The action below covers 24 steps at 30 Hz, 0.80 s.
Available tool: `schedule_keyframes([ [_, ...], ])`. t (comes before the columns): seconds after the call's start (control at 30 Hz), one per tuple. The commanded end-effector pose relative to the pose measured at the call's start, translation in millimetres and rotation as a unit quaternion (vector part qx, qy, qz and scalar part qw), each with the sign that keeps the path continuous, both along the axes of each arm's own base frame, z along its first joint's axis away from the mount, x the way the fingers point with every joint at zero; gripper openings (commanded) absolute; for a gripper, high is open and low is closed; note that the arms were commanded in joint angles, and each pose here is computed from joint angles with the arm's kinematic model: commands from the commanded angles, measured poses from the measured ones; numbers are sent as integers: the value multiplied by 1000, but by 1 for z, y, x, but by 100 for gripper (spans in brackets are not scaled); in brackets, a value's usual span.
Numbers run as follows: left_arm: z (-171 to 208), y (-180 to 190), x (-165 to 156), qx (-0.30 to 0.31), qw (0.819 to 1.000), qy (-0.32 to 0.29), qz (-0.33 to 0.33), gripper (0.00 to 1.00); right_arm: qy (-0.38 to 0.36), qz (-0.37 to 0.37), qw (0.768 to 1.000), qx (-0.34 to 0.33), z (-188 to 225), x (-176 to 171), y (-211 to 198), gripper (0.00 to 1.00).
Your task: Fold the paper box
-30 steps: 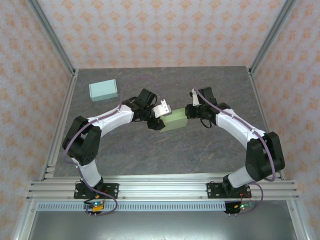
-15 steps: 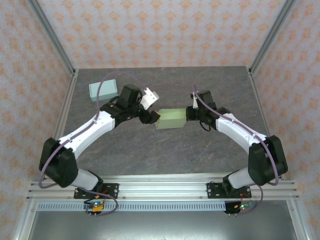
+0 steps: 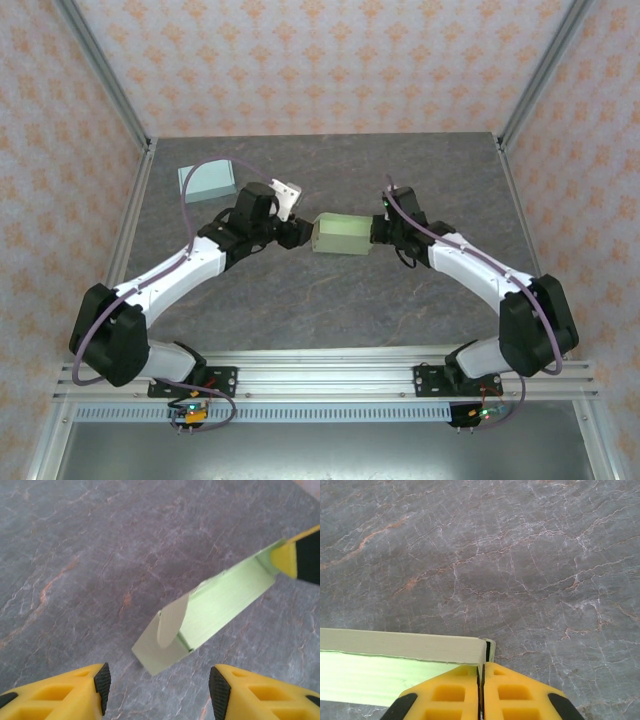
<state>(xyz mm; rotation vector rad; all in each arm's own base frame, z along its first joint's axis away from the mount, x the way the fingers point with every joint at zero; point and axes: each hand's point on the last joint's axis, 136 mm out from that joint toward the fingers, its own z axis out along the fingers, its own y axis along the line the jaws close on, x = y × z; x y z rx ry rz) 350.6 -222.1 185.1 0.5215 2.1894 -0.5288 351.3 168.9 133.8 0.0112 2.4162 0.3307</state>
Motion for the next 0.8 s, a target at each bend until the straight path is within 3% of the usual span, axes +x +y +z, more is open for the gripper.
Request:
schedule_keyframes([
  [0.0, 16, -4, 10, -32, 999, -21, 25, 58, -6, -65, 998, -21, 10, 3, -17, 9],
  [0.17, 31, -12, 23, -86, 995, -32, 47, 57, 4, -95, 994, -54, 4, 0, -25, 9],
  [0.47, -20, -41, 48, -20, 999, -40, 2, 48, 10, -120, 990, -78, 8, 7, -27, 9],
  [0.6, -20, -58, 57, -19, 999, -32, -36, 35, 14, -125, 989, -75, 7, 7, -27, 9],
  [0.77, -16, -59, 67, -2, 999, -42, -34, 39, 12, -126, 988, -85, 9, 6, -30, 9],
])
